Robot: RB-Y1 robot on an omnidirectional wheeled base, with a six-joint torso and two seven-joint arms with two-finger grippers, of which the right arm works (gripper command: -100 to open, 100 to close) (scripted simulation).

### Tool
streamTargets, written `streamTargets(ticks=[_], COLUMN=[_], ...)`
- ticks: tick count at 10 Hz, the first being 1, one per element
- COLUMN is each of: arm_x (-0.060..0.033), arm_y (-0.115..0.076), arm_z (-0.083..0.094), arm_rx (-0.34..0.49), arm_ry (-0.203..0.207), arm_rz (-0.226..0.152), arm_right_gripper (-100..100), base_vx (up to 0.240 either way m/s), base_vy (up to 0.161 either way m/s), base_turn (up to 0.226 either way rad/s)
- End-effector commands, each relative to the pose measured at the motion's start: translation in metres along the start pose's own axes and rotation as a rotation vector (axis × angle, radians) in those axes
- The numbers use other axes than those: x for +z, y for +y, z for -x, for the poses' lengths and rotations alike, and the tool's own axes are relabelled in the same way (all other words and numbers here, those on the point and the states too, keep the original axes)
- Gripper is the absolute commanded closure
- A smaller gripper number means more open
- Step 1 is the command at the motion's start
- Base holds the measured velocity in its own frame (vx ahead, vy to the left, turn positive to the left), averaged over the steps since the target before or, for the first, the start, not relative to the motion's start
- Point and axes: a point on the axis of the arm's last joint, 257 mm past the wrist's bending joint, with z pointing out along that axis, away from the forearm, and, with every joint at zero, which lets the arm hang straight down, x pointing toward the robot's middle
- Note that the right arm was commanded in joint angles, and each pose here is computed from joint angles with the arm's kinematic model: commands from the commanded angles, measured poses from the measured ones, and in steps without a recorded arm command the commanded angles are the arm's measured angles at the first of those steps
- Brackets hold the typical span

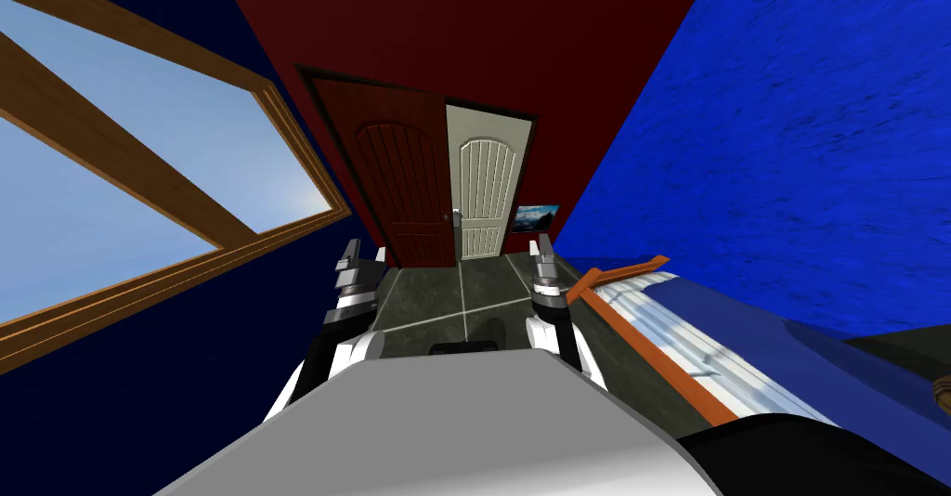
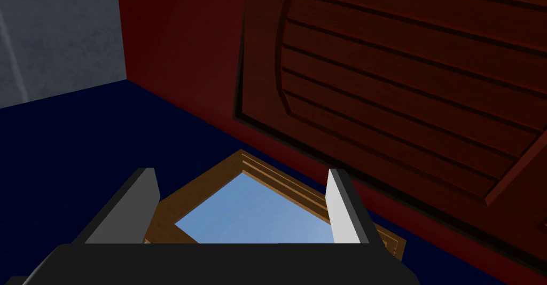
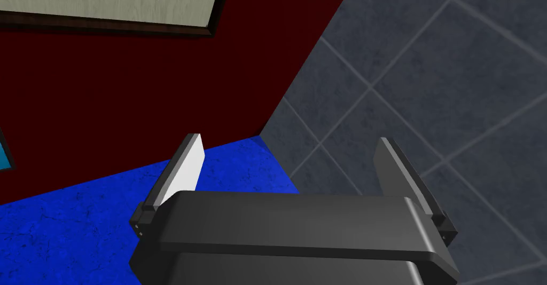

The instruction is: Pull the door open

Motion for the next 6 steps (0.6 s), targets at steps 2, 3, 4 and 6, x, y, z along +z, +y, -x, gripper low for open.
streamTargets(ticks=[2, 3, 4, 6], arm_x=[-0.0042, -0.0059, -0.0077, -0.0124], arm_y=[-0.021, -0.029, -0.037, -0.056], arm_z=[-0.005, -0.007, -0.009, -0.013], arm_rx=[0.013, 0.018, 0.023, 0.035], arm_ry=[0.027, 0.035, 0.044, 0.061], arm_rz=[-0.041, -0.057, -0.073, -0.112], arm_right_gripper=[-100, -100, -100, -100], base_vx=[0.132, 0.175, 0.156, 0.155], base_vy=[0.041, 0.063, 0.045, 0.031], base_turn=[0.002, 0.0, 0.001, 0.006])
